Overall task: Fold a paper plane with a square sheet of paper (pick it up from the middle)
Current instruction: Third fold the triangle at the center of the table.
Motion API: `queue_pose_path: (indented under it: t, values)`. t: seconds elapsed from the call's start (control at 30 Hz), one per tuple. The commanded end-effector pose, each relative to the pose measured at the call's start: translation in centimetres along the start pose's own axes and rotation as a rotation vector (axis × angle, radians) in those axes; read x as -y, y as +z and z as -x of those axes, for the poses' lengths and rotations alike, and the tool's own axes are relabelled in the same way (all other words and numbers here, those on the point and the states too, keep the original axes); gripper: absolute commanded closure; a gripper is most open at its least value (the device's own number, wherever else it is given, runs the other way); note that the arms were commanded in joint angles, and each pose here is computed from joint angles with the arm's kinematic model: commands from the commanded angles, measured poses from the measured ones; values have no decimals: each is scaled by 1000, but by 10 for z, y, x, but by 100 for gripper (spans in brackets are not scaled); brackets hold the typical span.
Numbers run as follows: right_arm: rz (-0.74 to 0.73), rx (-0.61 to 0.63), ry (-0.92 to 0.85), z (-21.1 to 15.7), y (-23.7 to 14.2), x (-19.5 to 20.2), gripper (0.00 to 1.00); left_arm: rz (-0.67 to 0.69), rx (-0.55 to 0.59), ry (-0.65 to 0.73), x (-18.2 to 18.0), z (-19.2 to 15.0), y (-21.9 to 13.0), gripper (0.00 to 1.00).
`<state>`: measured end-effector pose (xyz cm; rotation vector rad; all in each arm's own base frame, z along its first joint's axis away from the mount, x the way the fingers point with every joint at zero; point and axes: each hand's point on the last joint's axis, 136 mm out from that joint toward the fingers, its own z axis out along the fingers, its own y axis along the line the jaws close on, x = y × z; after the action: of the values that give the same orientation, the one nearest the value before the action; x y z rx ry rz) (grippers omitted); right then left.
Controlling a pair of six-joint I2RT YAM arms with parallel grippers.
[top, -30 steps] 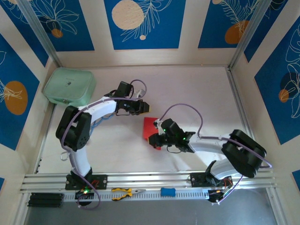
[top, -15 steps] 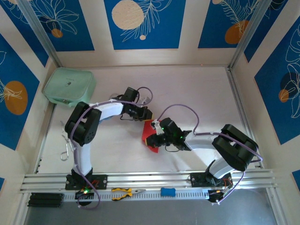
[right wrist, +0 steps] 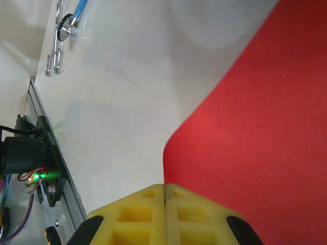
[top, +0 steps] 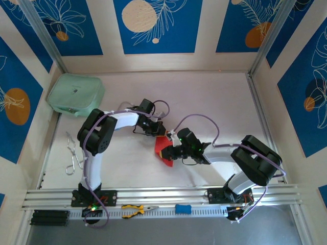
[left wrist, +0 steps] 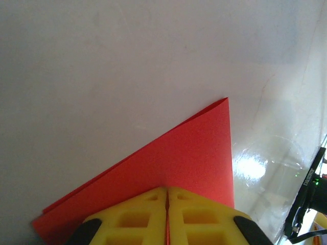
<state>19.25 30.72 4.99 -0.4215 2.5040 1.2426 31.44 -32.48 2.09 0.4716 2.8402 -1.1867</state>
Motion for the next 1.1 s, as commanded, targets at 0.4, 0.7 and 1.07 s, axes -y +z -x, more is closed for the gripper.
queue_pose_path:
  t: [0.4,0.7,1.07]
  values:
    - [-69,12,-11,5,-17,26,100,96,-58,-20,-24,-23,6,91]
    - [-122,17,-24,7,-20,36,100,92,-49,-19,-21,-22,4,91]
    - [-172,16,-50,16,-15,44,100,92,-49,-21,-21,-21,4,91]
